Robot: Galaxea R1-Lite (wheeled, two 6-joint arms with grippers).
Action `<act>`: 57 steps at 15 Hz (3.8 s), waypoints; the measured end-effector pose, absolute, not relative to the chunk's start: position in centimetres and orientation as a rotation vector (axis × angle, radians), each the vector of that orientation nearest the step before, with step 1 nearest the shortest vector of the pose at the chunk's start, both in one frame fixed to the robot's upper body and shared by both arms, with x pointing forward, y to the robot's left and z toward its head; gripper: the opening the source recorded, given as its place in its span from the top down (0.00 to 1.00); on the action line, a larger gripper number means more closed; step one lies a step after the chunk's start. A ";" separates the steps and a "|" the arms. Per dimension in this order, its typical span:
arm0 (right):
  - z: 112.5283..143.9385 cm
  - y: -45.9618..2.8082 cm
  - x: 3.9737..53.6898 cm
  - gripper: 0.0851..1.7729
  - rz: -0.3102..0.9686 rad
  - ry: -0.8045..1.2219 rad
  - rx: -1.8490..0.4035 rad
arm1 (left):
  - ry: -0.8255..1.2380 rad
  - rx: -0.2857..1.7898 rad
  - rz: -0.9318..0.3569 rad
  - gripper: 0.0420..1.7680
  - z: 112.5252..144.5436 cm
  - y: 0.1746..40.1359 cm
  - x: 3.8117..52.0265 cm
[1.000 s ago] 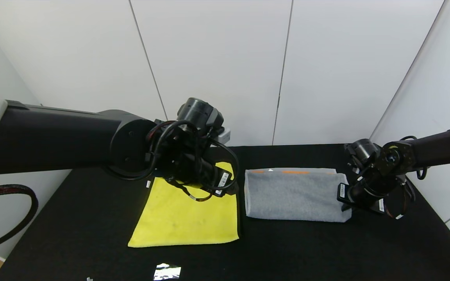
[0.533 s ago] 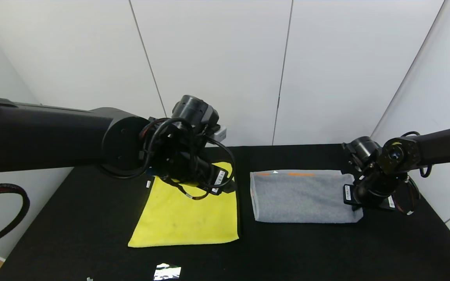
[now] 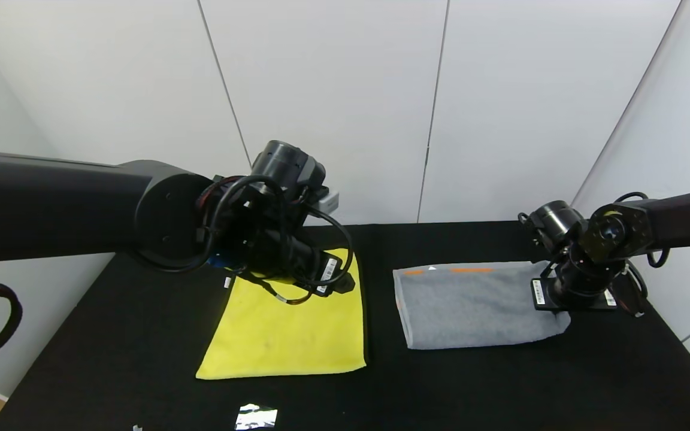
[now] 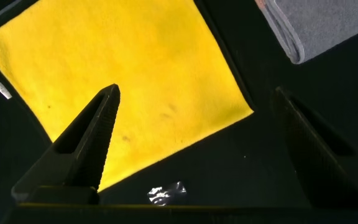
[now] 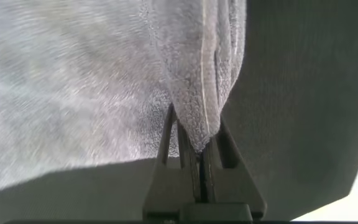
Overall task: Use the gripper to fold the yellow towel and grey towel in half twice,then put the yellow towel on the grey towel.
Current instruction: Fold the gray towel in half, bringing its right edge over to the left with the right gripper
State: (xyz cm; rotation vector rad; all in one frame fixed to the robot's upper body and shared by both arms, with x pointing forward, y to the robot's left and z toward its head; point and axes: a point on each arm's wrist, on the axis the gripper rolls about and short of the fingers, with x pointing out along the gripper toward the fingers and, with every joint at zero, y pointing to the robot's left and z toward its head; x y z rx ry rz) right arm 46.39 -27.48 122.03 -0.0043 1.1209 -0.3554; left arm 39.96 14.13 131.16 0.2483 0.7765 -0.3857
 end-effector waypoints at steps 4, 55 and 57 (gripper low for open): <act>123.4 -25.2 45.6 0.96 -0.265 1.081 -0.065 | 0.770 0.243 -0.382 0.03 131.5 14.4 40.0; 125.3 -13.8 42.8 0.09 0.220 0.927 0.049 | 0.758 0.225 -0.349 0.03 132.0 15.7 40.4; 125.1 -14.6 42.9 0.08 0.169 0.935 0.034 | 0.759 0.225 -0.349 0.03 132.0 15.7 40.4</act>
